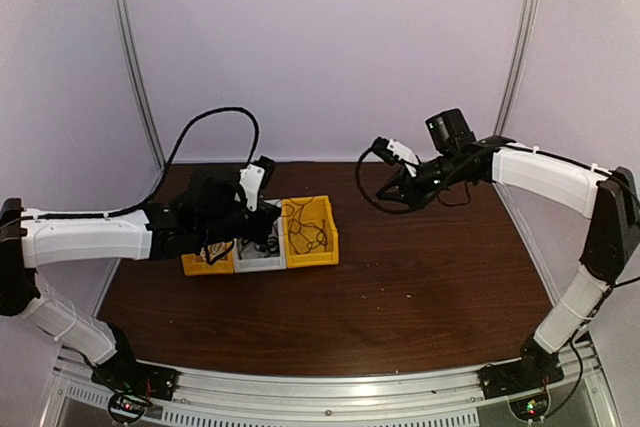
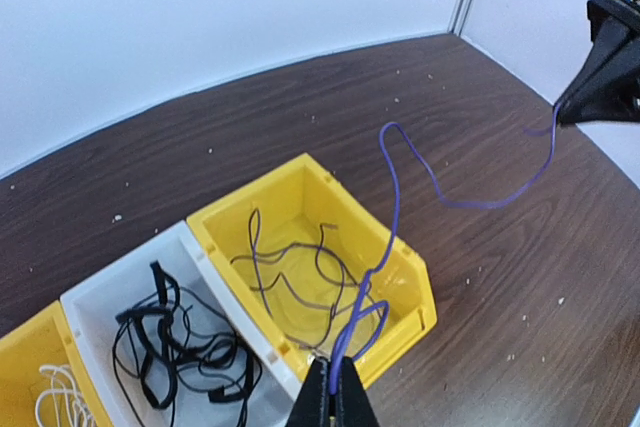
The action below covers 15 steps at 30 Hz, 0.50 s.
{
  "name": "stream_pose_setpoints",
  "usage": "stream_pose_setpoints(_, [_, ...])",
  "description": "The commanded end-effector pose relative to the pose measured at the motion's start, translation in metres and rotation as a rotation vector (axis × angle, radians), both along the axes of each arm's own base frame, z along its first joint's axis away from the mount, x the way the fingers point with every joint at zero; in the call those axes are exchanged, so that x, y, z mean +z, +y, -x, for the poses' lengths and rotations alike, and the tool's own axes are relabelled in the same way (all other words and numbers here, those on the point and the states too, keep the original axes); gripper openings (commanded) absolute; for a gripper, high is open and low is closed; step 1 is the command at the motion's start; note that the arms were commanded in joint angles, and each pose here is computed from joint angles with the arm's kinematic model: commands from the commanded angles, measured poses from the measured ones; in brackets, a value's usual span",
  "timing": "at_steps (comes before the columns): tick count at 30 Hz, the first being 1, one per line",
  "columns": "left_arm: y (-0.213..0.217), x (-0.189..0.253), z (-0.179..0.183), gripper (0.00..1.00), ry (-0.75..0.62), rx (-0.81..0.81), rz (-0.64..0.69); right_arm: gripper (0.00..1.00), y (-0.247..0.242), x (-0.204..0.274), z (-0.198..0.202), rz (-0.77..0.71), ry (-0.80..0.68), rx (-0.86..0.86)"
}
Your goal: Untangle the cables
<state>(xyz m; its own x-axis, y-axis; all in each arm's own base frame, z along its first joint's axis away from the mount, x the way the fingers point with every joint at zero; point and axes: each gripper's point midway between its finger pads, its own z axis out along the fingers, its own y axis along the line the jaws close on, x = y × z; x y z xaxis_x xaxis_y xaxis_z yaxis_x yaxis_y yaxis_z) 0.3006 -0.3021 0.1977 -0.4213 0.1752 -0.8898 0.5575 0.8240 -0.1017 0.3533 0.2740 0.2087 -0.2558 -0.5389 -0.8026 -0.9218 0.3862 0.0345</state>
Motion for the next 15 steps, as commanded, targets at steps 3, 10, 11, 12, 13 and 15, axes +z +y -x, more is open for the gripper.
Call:
stream_pose_setpoints(3, [-0.029, 0.017, -0.04, 0.0, -0.008, 0.029, 0.053, 0.0, 0.077, -0.011, 0.009, -0.014, 0.055, 0.107])
stream_pose_setpoints(10, [-0.04, 0.005, -0.057, 0.0, 0.037, 0.082, 0.092, 0.0, 0.12, -0.026, -0.015, -0.046, 0.078, 0.1])
stream_pose_setpoints(11, [-0.039, 0.002, -0.057, 0.0, 0.044, 0.092, 0.096, 0.0, 0.124, -0.03, -0.018, -0.05, 0.085, 0.093])
stream_pose_setpoints(12, [-0.039, -0.002, -0.058, 0.0, 0.05, 0.1, 0.096, 0.0, 0.127, -0.034, -0.021, -0.052, 0.09, 0.092])
stream_pose_setpoints(13, [-0.038, -0.004, -0.06, 0.0, 0.055, 0.107, 0.096, 0.0, 0.131, -0.038, -0.023, -0.05, 0.099, 0.093])
stream_pose_setpoints(15, [-0.036, -0.008, -0.061, 0.0, 0.062, 0.124, 0.096, 0.0, 0.14, -0.047, -0.027, -0.045, 0.117, 0.097])
